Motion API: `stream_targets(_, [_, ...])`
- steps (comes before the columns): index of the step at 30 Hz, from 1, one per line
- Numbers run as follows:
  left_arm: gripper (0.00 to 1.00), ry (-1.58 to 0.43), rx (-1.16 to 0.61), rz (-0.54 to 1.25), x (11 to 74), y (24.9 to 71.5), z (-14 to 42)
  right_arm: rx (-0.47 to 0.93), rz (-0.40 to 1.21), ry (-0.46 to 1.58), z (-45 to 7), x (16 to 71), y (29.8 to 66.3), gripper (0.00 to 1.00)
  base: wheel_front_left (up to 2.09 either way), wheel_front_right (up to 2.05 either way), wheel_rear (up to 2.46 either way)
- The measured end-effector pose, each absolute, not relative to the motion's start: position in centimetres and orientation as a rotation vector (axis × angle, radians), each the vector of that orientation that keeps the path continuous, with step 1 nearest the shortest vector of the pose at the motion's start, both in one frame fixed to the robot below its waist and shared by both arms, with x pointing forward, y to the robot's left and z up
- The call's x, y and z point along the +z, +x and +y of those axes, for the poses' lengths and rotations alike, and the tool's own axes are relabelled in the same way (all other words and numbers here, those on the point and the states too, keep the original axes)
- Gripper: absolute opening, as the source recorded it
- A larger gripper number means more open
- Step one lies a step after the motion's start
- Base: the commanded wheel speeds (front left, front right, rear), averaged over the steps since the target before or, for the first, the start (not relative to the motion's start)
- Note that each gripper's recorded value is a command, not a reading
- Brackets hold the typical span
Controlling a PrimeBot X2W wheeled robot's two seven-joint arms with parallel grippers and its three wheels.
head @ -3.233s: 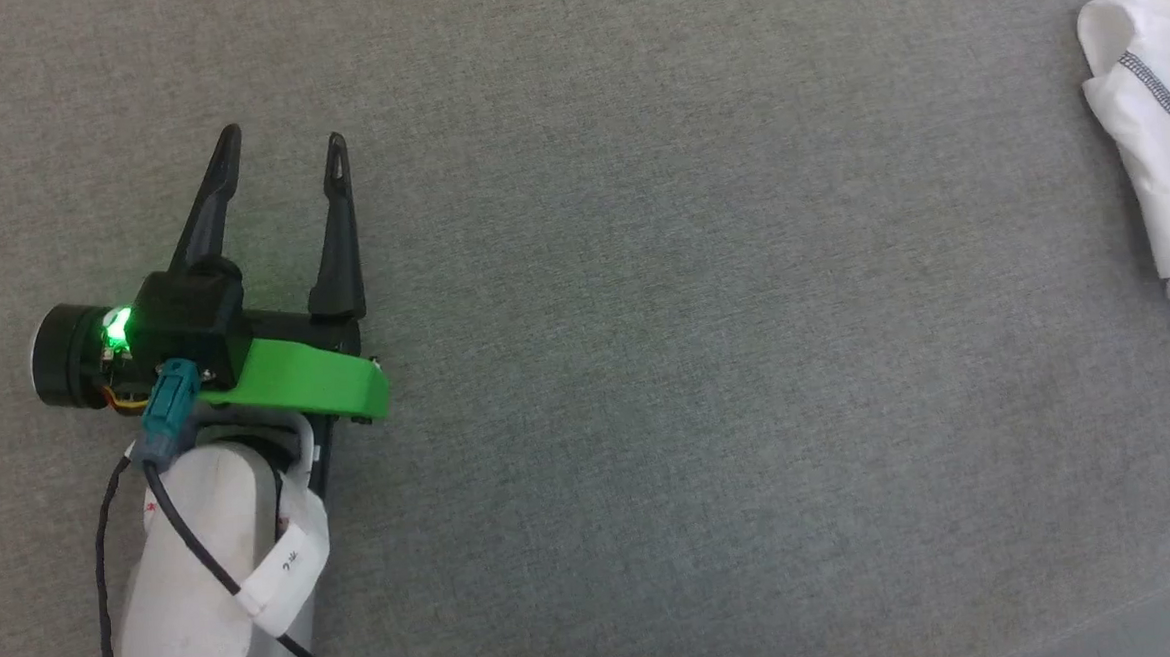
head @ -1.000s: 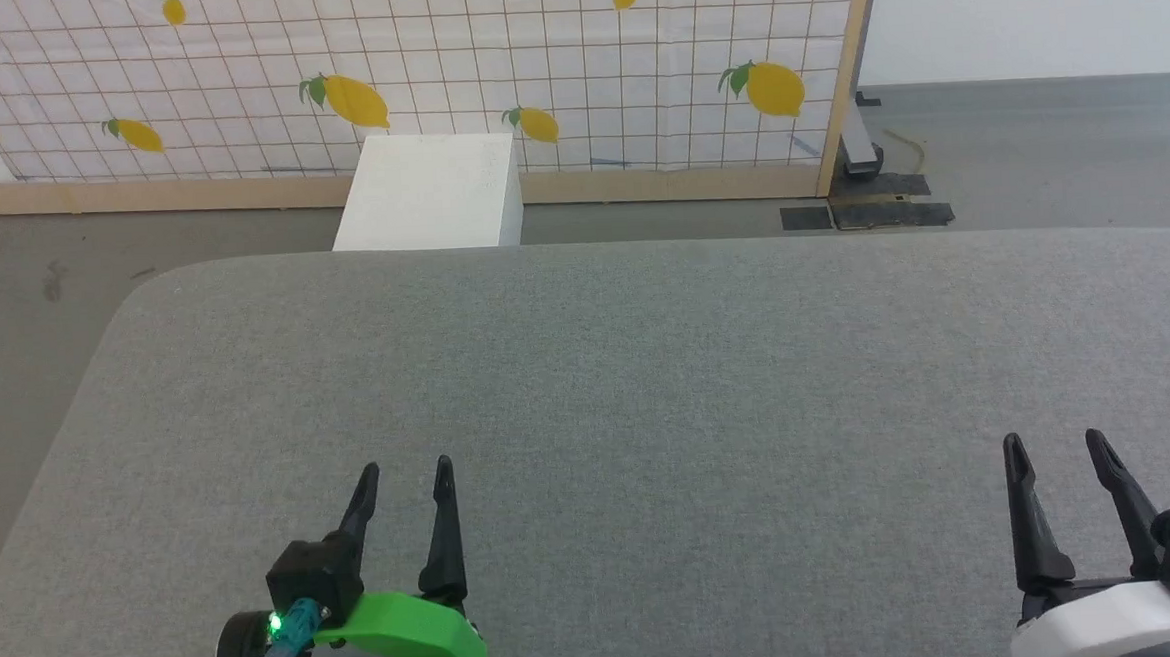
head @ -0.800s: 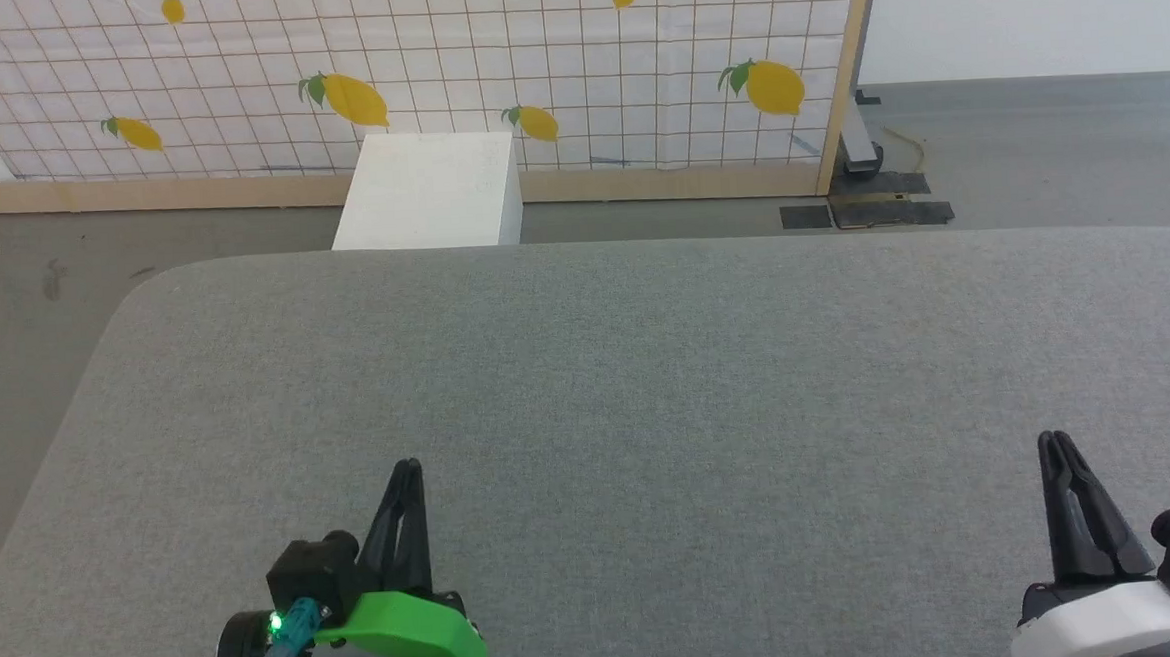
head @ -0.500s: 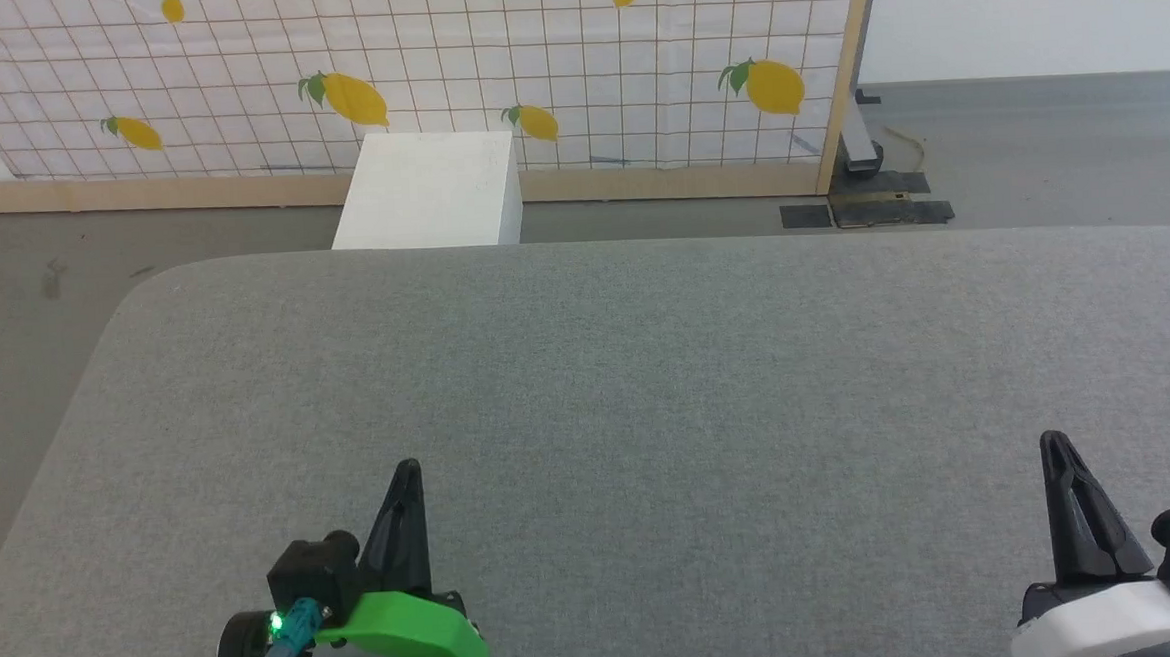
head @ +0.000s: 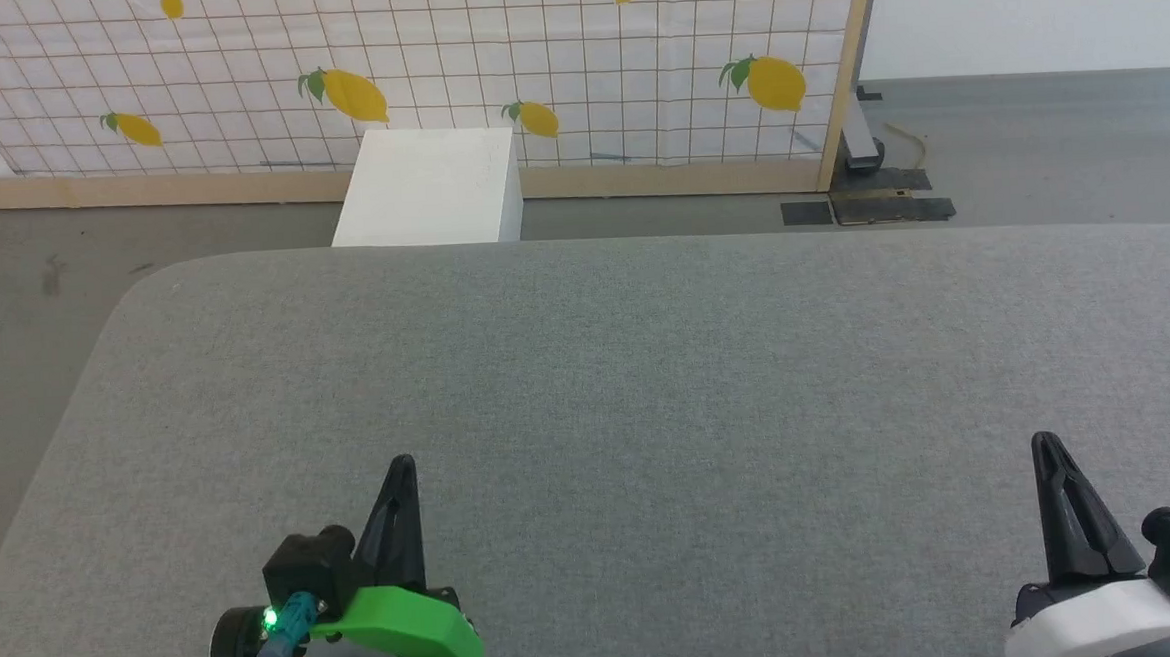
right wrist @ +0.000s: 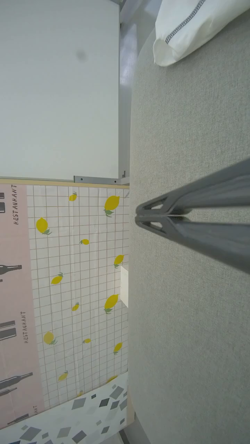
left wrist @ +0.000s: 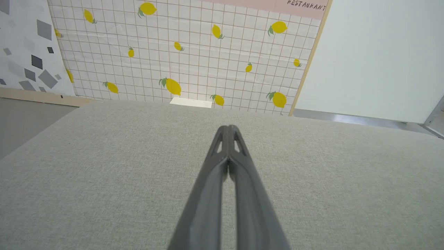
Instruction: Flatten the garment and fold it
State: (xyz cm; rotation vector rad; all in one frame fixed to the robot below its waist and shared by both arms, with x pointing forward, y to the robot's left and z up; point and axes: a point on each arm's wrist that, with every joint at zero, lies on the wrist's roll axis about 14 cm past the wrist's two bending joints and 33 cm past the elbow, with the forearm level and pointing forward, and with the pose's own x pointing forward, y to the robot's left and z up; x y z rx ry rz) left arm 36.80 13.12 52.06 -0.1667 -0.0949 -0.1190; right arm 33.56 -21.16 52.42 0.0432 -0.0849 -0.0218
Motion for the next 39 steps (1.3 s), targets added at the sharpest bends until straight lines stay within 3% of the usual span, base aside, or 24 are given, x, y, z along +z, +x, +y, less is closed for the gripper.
stream_targets(39, [0.0, -0.099, -0.088, -0.078, 52.7, 37.3, 14.5, 0.03, -0.042, 0.018, -19.5, 52.1, 34.6, 0.0, 0.0, 0.0, 0.0])
